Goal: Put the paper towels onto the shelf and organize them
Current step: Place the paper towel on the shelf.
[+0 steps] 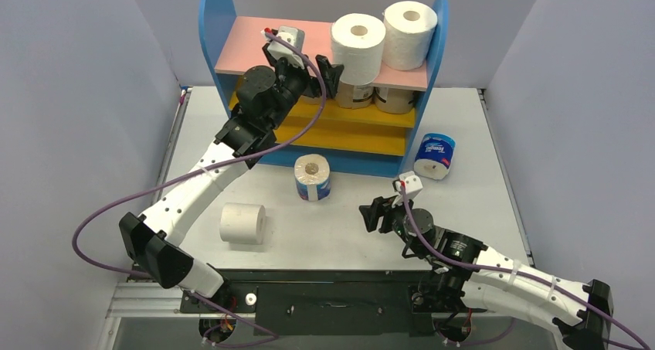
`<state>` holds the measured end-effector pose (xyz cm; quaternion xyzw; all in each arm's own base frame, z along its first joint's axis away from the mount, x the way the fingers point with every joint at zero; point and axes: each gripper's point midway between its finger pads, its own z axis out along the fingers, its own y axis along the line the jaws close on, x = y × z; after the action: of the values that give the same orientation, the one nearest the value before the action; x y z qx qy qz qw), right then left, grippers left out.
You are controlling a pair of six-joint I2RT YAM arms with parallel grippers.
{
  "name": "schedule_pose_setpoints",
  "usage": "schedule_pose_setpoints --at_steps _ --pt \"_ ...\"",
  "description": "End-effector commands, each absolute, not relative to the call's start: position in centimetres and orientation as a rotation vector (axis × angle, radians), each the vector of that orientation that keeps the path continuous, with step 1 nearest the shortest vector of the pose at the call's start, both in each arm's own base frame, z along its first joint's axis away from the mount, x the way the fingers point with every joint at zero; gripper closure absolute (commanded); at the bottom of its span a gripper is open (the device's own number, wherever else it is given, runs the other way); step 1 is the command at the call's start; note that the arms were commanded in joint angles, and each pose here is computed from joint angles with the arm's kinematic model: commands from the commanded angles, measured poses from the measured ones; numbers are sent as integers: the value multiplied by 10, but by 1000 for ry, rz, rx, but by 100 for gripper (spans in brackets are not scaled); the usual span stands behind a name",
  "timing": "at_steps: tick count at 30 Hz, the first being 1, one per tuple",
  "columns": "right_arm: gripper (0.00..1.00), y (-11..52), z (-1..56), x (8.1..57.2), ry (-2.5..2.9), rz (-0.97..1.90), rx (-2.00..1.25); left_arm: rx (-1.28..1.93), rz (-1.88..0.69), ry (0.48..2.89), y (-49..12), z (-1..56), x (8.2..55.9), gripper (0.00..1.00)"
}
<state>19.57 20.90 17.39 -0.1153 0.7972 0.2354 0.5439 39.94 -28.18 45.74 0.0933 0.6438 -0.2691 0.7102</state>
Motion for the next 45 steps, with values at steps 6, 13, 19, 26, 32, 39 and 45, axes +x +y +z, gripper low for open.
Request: schedule_pose_setpoints --at_steps 6,13,19,26,32,39,45 --pt "42 211 170 192 1886 606 -239 284 -666 1281 -296 494 385 4" --pt "42 208 172 193 1878 597 -232 262 -659 1241 -284 505 374 4" --pt "42 207 170 194 1881 585 -233 286 -620 1206 -296 510 357 4" --pt "42 206 169 193 1886 590 -222 355 -543 1201 -320 504 357 4" --pt "42 201 169 193 1882 586 -199 339 -454 1187 -320 503 367 4" --pt "42 201 168 193 1888 585 -195 350 -453 1168 -329 505 373 4" --pt "42 200 171 192 1876 609 -172 332 -396 1182 -332 501 388 4"
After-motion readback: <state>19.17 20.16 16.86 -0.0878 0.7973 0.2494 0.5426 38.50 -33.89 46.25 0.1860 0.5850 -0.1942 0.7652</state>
